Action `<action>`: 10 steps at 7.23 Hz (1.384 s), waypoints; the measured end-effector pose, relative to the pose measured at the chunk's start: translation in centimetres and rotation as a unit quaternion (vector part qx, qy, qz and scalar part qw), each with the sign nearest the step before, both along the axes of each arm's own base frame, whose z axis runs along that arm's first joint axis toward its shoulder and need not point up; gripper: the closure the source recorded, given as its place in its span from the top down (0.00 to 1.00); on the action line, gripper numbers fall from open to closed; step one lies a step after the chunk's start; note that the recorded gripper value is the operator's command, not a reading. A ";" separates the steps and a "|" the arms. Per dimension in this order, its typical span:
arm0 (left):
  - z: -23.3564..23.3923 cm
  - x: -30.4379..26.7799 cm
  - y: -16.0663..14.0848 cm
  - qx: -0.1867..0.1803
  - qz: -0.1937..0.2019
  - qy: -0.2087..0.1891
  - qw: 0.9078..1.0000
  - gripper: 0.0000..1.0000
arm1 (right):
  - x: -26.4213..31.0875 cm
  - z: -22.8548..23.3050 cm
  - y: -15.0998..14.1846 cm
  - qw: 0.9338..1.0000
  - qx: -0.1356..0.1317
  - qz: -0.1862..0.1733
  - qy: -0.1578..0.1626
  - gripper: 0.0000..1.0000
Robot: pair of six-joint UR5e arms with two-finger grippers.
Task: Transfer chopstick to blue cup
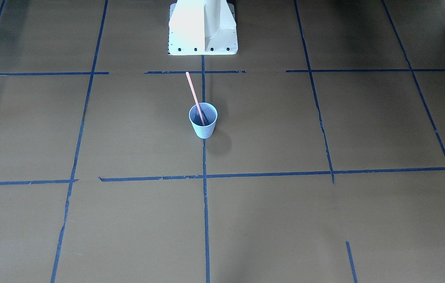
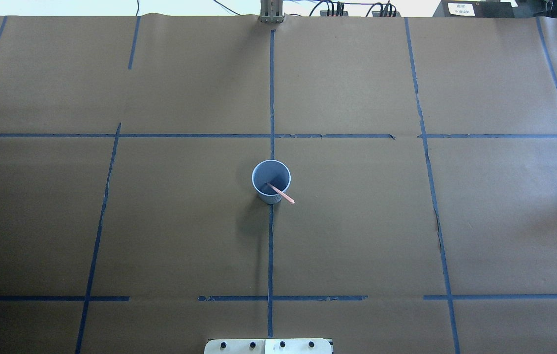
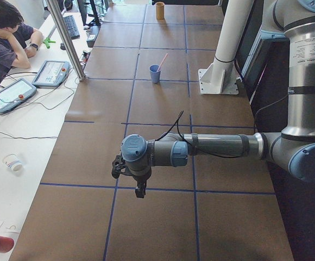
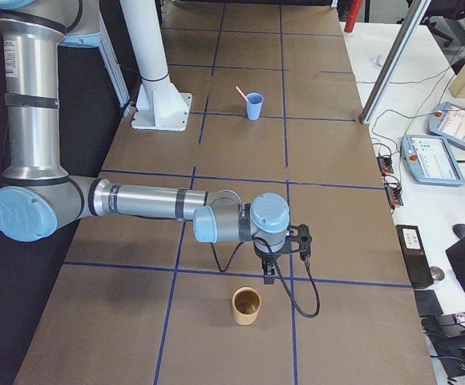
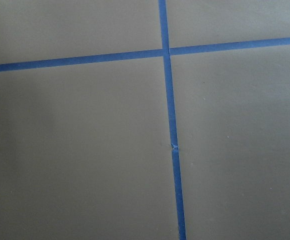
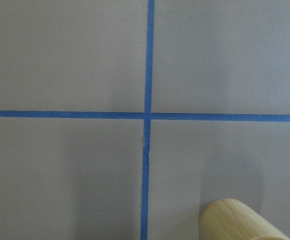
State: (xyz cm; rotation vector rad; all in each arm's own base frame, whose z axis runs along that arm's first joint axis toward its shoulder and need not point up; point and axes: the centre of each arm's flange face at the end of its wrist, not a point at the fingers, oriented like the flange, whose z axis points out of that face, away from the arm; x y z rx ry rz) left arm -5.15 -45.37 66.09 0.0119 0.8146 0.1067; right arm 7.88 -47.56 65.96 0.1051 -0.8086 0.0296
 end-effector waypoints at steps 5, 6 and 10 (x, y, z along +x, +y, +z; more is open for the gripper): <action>0.0 0.0 0.0 -0.002 -0.001 -0.001 1.000 1.00 | 3.2 1.5 2.2 0.999 -0.040 0.003 -0.018 1.00; 0.0 0.0 0.0 -0.002 -0.001 0.000 1.000 1.00 | 3.1 1.6 2.2 0.999 -0.043 0.005 -0.022 1.00; 0.1 0.0 0.0 -0.004 -0.002 0.000 1.000 1.00 | 3.1 1.6 2.2 0.999 -0.045 0.007 -0.024 1.00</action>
